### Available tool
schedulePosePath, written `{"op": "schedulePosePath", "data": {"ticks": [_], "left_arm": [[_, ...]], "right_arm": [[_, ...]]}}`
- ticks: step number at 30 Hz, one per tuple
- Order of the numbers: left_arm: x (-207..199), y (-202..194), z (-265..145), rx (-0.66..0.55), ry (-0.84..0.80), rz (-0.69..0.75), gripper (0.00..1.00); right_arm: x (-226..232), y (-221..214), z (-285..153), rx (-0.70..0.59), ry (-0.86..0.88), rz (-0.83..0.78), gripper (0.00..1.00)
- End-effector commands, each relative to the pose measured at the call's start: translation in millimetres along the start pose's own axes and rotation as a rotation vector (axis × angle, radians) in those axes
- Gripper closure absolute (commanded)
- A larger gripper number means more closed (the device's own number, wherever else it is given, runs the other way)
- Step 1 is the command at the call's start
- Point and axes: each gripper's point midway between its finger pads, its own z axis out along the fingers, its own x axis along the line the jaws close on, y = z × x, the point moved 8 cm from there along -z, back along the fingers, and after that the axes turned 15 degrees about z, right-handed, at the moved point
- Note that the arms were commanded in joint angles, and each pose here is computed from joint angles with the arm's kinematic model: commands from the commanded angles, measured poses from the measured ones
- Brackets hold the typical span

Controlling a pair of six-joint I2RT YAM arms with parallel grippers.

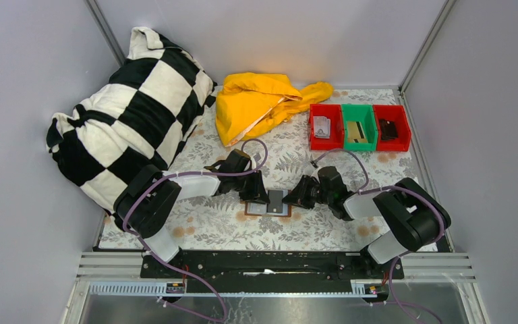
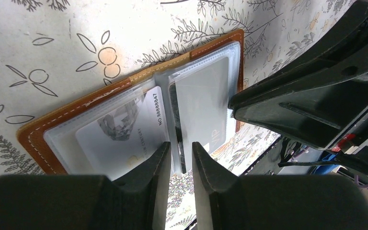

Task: Take the credit cards out of the card holder
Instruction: Remove the credit card from the card holder.

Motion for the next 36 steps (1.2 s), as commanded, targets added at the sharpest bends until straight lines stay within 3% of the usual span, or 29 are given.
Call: {"op": "schedulePosePath", "data": {"ticks": [1,20,23,28,36], "left_arm": [[0.9,3.0,-2.2,-0.032,-0.005,0.016,0.72],[14.3,-1.2,4.1,-0.048,-0.038,-0.034,0.75],[12.0,3.2,2.0,-0.068,-0.098,-0.048,0.8],[8.9,8.1,-1.1,-0.091,-0.12,-0.046,1.0],[10.1,9.1,-8.4,-0.097,-0.123,-0.039,1.0]], "right_arm": [[-1.8,0.5,3.3,0.008,0.019,-0.003,0.78],[-7.5,-3.0,6.4,0.041,0.016,0.027,0.76],[-9.1,-3.2,6.5,0.037,0.015,0.032,0.76],[-9.5,-3.3,8.9,0.05,0.01,0.037,0.76],[-11.0,-2.9,9.8,0.055,-0.011,0.033,0.76]]}}
